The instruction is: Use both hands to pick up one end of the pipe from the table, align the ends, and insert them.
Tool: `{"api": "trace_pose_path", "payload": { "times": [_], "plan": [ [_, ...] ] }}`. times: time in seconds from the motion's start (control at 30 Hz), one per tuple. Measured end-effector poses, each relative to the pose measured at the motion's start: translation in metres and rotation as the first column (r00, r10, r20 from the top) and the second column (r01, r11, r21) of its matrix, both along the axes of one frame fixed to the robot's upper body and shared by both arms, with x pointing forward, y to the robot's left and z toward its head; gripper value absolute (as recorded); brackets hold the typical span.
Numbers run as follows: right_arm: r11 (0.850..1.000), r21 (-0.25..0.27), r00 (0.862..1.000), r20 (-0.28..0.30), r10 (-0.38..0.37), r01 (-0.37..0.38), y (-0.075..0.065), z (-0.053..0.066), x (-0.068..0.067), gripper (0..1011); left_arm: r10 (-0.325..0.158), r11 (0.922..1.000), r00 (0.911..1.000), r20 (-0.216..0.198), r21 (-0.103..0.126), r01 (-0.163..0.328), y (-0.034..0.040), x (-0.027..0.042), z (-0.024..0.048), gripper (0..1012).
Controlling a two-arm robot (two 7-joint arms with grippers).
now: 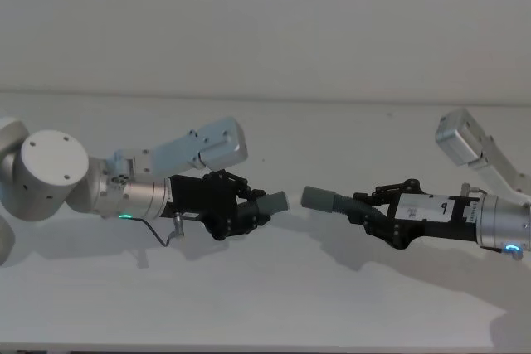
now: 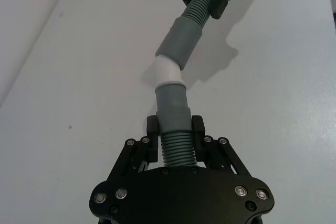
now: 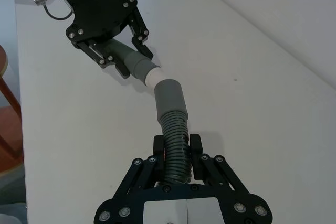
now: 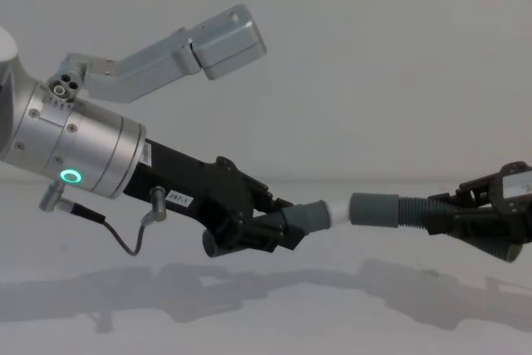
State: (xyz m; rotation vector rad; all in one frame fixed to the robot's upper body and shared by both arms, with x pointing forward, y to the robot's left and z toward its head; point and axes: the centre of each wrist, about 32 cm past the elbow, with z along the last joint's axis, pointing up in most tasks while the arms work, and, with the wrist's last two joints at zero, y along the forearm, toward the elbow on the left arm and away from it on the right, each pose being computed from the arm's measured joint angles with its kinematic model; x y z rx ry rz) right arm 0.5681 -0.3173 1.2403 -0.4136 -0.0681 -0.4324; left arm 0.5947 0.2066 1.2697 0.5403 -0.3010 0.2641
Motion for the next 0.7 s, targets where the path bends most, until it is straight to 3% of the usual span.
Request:
{"api": "trace_pose_path", "payload": {
  "times": [0.3,0.7],
  "plan": [
    [1.0,0.001,1.0,-0.003,0.005,-0.005,0.002,0.0,0.002,287,-0.023,0.9994,0.9997,-0.01,0.026,0.023,0.0072,0.004,0.0012,366],
    [1.0,0.0,1.0,-0.008,0.015,-0.015,0.008,-0.001,0.006,287,-0.038,0.9988,0.999,-0.024,0.029,0.039,0.0153,0.008,0.0004,366]
  ]
}}
